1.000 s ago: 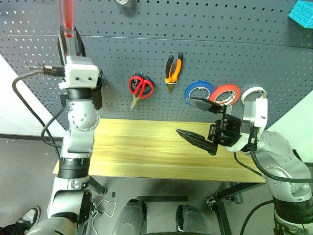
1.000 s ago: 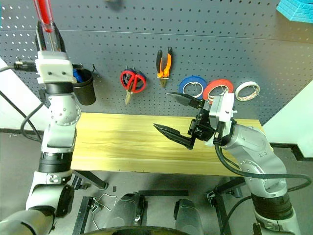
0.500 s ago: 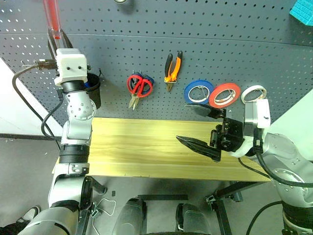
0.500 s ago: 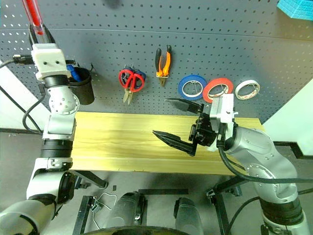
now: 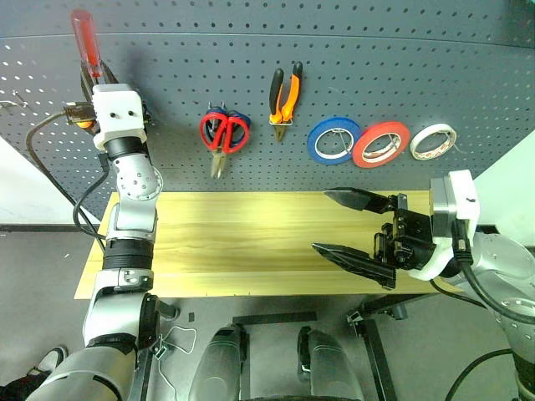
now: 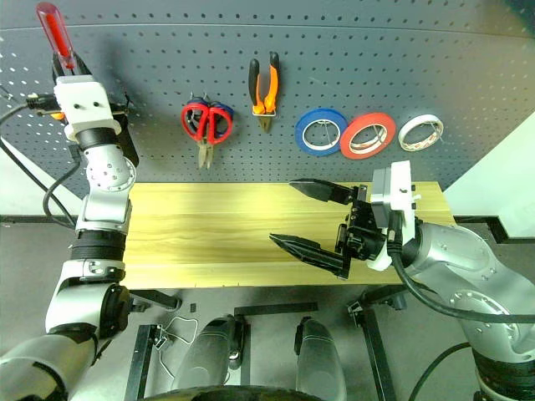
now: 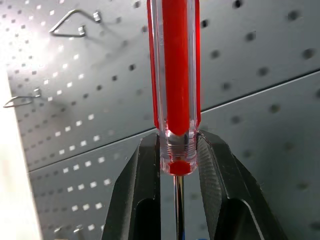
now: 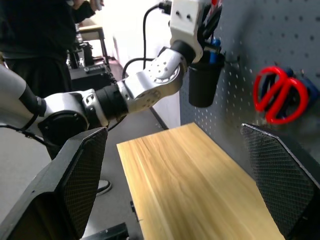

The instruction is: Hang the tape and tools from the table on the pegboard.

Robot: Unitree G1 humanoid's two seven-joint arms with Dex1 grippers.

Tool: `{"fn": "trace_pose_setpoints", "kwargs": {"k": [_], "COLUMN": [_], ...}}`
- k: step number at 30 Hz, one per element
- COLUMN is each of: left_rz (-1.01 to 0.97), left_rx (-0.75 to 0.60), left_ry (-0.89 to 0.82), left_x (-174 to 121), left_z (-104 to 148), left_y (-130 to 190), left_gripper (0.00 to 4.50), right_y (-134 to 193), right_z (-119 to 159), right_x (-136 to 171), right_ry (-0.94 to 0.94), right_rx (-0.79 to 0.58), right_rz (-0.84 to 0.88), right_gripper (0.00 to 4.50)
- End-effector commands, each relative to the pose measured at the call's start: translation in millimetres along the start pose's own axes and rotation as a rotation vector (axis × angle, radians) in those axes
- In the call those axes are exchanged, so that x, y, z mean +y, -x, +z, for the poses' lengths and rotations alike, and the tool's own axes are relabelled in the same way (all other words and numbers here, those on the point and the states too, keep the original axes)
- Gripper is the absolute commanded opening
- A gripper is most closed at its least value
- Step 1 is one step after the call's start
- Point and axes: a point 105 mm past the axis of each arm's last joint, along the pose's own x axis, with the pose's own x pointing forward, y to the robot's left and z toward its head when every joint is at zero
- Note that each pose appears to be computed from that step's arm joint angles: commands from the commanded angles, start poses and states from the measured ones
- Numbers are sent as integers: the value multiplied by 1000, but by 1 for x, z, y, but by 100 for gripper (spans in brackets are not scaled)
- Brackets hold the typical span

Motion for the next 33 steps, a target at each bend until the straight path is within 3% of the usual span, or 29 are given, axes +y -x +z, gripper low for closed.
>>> {"fn": "trace_pose_setpoints", "kwargs": {"k": [1, 14, 26, 33], "left_rz": [25, 125, 25, 15], "left_rx": [-76, -271, -65, -68], "left_ry": [50, 138, 115, 136], "left_x": [2, 42, 11, 2], "left_z": [23, 102, 50, 52], "left_y": [-10, -14, 6, 3], "left_gripper": [66, 66, 66, 66], "right_y": [1, 3, 5, 6], "right_z": [8, 0, 3, 3], "right_x": [6, -1, 1, 1], "right_ry": [40, 53, 55, 55], "right_rx": [-10, 10, 18, 28], "right_rz": [6, -28, -31, -42], "right_gripper": [450, 450, 450, 450]}}
